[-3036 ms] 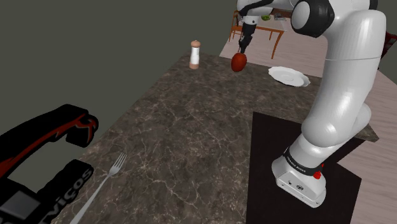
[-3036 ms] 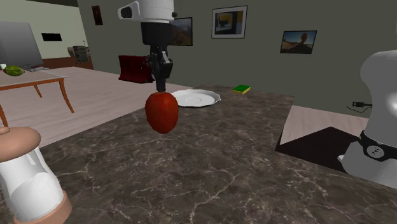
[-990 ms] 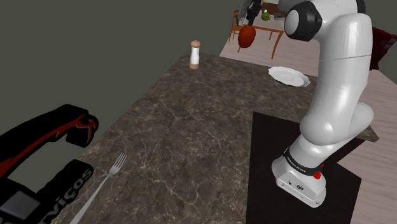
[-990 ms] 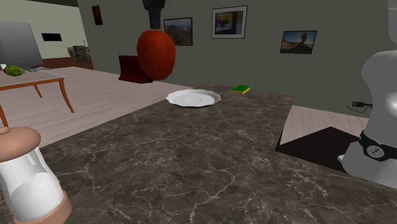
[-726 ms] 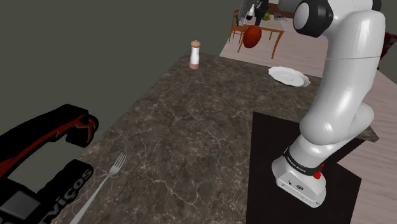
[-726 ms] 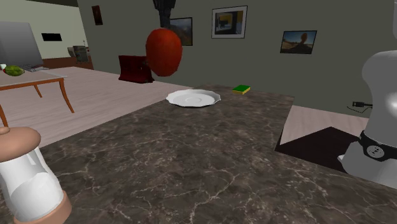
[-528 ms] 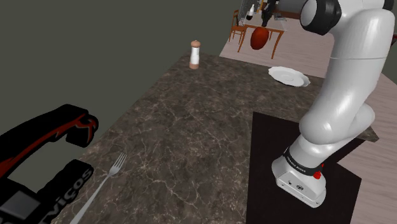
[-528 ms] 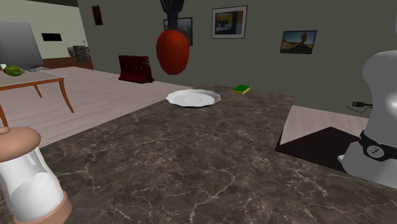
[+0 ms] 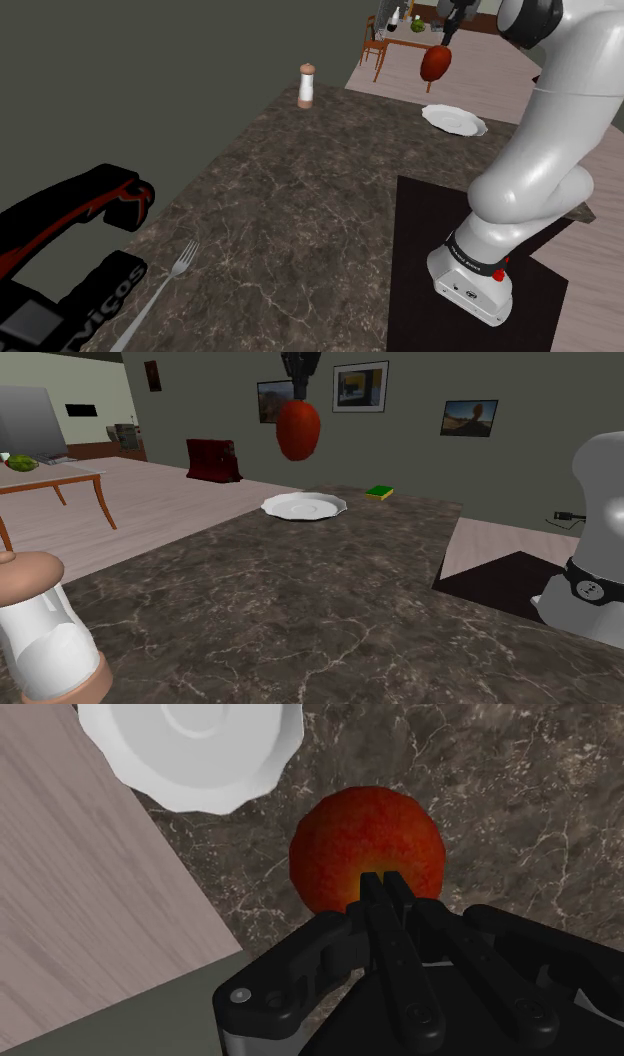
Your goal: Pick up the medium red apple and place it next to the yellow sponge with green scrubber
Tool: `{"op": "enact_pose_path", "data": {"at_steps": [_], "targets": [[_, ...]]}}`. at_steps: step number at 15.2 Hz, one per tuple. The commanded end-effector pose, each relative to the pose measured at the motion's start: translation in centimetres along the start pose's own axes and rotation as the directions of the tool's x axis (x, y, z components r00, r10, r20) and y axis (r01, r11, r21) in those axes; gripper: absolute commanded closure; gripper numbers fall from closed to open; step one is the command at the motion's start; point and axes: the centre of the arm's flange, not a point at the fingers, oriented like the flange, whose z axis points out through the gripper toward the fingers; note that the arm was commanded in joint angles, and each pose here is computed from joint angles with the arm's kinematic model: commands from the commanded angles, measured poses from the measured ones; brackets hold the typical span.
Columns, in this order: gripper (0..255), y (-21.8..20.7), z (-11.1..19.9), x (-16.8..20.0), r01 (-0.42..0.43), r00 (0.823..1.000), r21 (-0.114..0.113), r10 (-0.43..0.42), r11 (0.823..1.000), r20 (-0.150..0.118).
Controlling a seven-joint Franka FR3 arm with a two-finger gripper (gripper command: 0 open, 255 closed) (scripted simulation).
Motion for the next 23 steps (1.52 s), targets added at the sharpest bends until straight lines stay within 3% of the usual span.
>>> {"op": "enact_pose_path", "data": {"at_steps": [1, 23], "targets": [[255, 1.2, 0.2, -2.2, 0.001, 1.000, 0.000, -0.001, 1.000, 0.000], [255, 16.2, 0.6, -27.1, 0.001, 1.000, 0.000, -0.001, 1.000, 0.000]]}}
